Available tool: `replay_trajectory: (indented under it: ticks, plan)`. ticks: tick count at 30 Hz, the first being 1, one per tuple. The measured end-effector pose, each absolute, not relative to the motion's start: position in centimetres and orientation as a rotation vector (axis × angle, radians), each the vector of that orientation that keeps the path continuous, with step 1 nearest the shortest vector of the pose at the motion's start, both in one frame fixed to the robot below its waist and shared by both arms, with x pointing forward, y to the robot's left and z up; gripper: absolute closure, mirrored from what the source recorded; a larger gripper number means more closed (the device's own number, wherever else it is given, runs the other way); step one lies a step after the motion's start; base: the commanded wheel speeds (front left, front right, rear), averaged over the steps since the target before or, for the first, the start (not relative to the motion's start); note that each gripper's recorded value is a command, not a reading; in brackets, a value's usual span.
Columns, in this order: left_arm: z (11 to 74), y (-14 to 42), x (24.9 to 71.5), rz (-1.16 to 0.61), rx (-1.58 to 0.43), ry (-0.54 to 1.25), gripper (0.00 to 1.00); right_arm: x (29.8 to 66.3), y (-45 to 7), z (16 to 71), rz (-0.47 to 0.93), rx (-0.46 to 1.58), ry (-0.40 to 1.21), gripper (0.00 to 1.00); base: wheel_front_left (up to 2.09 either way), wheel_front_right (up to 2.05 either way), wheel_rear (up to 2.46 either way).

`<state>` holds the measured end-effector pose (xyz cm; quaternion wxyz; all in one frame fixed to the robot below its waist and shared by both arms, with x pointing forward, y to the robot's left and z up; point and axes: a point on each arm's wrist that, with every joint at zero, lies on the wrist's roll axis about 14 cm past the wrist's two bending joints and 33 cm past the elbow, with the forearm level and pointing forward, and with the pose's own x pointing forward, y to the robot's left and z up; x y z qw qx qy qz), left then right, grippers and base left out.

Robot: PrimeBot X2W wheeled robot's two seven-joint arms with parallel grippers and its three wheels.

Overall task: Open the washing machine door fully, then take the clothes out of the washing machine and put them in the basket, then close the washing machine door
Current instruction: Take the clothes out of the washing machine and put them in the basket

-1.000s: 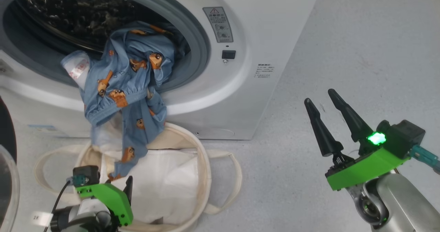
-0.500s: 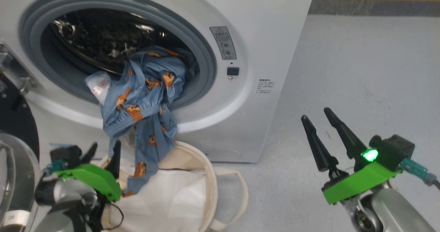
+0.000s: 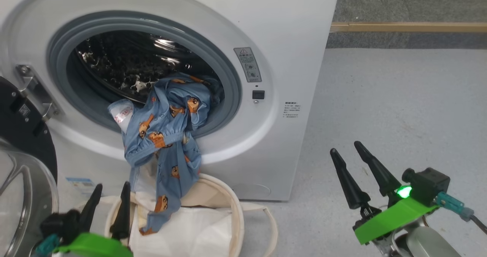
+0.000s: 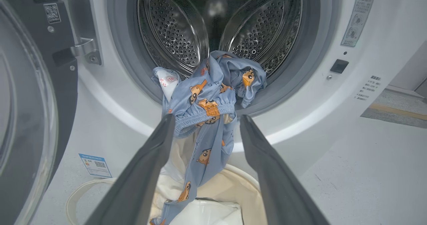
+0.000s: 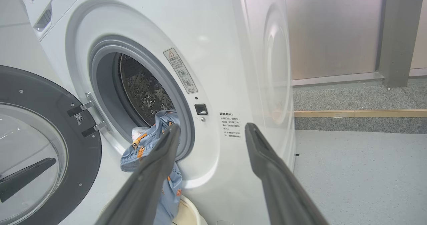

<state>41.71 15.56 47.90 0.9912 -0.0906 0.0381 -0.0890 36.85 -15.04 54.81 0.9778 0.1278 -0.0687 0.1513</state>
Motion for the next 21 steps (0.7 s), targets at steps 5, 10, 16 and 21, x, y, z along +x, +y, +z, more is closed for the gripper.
replay_trajectory:
  ticks: [5, 10, 16, 21]
  plan:
    - [48.7, 16.7, 40.2, -0.146, -0.172, 0.043, 0.00, 36.6, -15.1, 55.0, 0.301, 0.259, -0.144, 0.00, 0.00, 0.00, 0.00]
    - [49.9, 18.4, 39.4, -0.104, -0.163, 0.009, 0.00, 36.3, -15.4, 55.5, 0.288, 0.265, -0.162, 0.00, 0.00, 0.00, 0.00]
    - [51.6, 18.5, 39.8, -0.107, -0.171, -0.029, 0.00, 35.5, -16.0, 54.9, 0.263, 0.273, -0.151, 0.00, 0.00, 0.00, 0.00]
    - [51.8, 18.3, 39.9, -0.114, -0.174, -0.030, 0.00, 35.4, -16.3, 54.9, 0.254, 0.274, -0.152, 0.00, 0.00, 0.00, 0.00]
